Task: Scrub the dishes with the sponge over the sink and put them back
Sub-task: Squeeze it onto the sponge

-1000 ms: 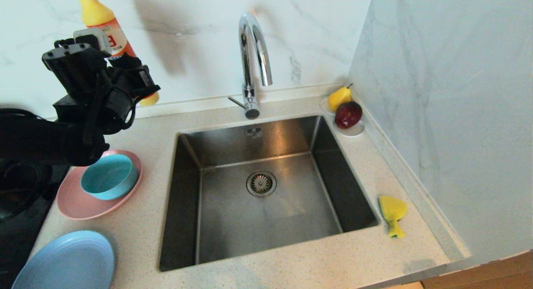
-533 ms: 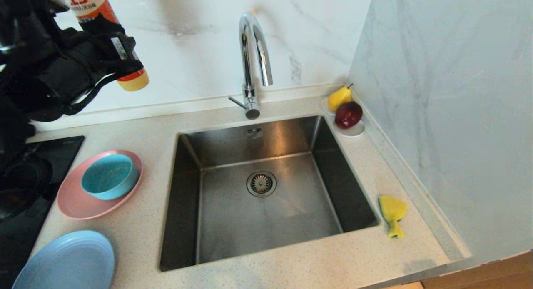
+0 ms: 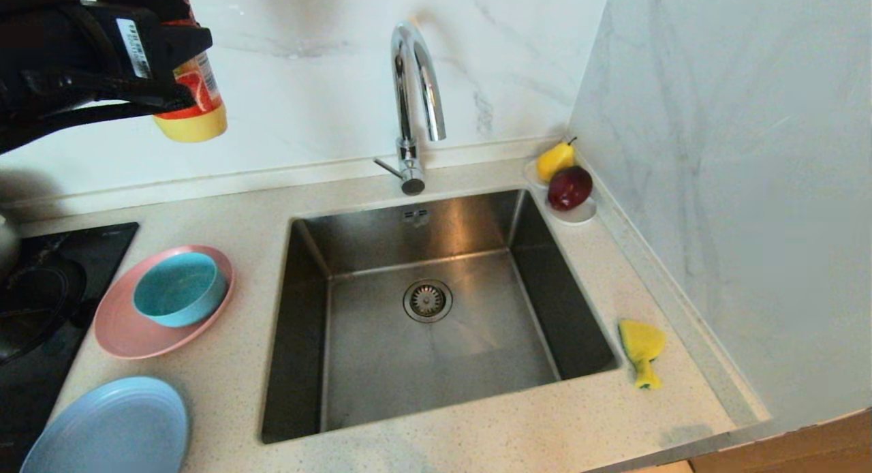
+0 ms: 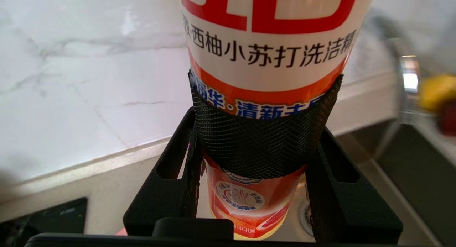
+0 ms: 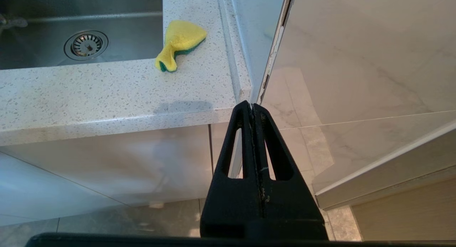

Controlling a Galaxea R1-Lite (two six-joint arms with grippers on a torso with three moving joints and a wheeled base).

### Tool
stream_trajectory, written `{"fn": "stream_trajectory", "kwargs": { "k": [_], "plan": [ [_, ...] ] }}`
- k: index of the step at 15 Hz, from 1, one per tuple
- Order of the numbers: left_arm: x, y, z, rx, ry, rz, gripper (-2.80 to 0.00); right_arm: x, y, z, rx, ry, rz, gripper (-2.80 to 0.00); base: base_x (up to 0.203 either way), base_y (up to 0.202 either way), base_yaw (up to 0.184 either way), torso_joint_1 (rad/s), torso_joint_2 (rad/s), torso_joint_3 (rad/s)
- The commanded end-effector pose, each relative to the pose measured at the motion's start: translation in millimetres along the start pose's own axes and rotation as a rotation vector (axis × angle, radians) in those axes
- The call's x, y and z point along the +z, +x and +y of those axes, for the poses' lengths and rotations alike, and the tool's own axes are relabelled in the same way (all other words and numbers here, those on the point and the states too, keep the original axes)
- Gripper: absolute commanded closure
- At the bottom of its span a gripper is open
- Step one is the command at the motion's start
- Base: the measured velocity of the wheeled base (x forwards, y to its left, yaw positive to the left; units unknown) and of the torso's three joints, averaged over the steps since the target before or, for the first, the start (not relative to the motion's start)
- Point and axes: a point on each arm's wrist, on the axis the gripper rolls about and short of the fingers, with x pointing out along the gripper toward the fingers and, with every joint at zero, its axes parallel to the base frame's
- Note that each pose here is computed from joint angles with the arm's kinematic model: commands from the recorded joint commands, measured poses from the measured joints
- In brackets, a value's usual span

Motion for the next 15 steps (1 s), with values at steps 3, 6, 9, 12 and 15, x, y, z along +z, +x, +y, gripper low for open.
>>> {"fn": "stream_trajectory", "kwargs": {
  "k": [3,6,9,12,15],
  "plan": [
    [25,-16,-9.2,-0.090,-0.010,-0.049,0.00,0,0,0,0.001,0.000,-0.001,0.00,0.000,0.000,0.000,0.000,0.00,0.000],
    [32,-22,-22.4,-0.176,0.002,-0.037,0.00,0,0,0,0.001,0.000,-0.001,0.00,0.000,0.000,0.000,0.000,0.00,0.000],
    [36,-14,-33.2,-0.211,0.023,-0.027,0.00,0,0,0,0.001,0.000,-0.001,0.00,0.000,0.000,0.000,0.000,0.00,0.000],
    [46,-4,-53.3,-0.250,0.025,-0.044,0.00,0,0,0,0.001,0.000,-0.001,0.00,0.000,0.000,0.000,0.000,0.00,0.000],
    [52,6,-81.5,-0.243,0.058,-0.044,0.00,0,0,0,0.001,0.000,-0.001,0.00,0.000,0.000,0.000,0.000,0.00,0.000]
  ]
}}
